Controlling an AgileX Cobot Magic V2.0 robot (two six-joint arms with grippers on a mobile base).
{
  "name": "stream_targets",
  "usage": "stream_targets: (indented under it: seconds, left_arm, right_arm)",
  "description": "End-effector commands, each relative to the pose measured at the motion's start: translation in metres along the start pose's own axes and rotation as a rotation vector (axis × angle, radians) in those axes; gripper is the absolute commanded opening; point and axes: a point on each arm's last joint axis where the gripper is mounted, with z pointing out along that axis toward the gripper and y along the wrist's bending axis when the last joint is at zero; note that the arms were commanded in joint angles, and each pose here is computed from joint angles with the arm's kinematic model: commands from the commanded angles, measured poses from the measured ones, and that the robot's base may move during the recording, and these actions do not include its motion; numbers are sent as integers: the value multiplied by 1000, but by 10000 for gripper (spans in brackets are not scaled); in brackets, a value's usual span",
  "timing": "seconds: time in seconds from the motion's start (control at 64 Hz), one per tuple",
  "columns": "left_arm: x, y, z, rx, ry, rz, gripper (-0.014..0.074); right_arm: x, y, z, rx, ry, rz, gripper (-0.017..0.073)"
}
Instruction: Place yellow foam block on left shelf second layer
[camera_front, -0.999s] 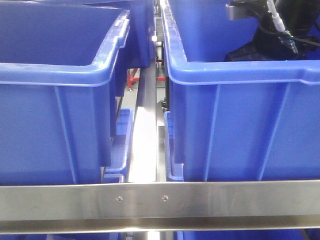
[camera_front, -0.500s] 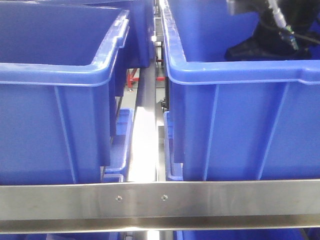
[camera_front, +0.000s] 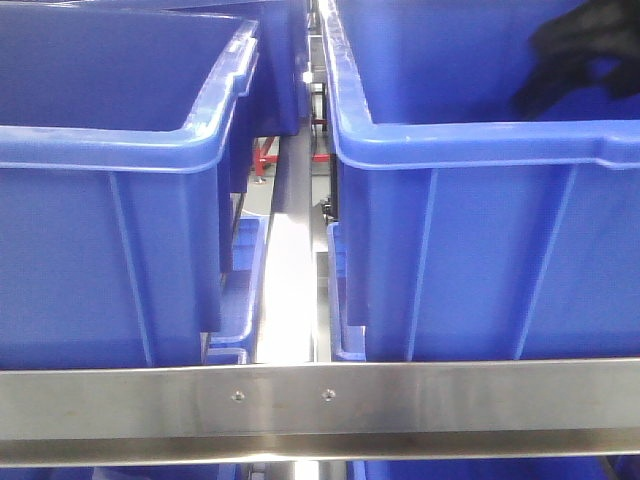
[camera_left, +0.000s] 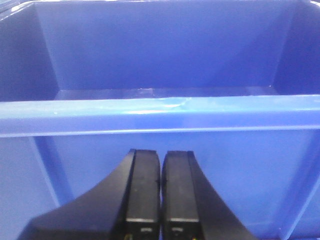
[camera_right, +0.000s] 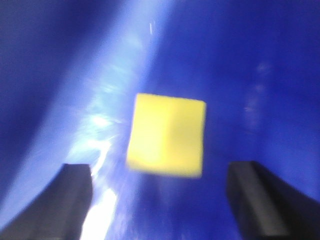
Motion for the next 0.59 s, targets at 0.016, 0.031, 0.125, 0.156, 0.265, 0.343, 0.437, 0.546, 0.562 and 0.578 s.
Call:
stream_targets:
  seconds: [0.016,0.031,0.125,0.156,0.265,0.343,0.437,0.546,0.562,0.578]
  left_arm:
    - [0,-2,0,21,-74,-7,136]
    - [0,-2,0,21,-74,-7,136]
    - [0,-2,0,21,-74,-7,136]
    - [0,-2,0,21,-74,-7,136]
    - [0,-2,0,21,-74,-7,136]
    - [0,-2,0,21,-74,-7,136]
    - [0,-2,0,21,-74,-7,136]
    - [0,-2,0,21,-74,-7,136]
    - [0,-2,0,21,-74,-7,136]
    - [0,-2,0,21,-74,-7,136]
  right_arm:
    - [-9,-2,-40,14,-205,-9,386]
    - [-7,-2,-45,15,-217,-9,351]
    - [1,-1,-67,19,-268,-8,213]
    - [4,-1,-75,21,-288,-8,173]
    - [15,0,-102,27,-369,-8,50]
    - [23,0,-122,32,-435,-7,57]
    - [39,1,-142,37,-504,-7,57]
    - [58,2,-158,44,-568,-12,57]
    - [60,2,-159,45,-576,-12,57]
    - [63,3,-162,46,-588,-12,57]
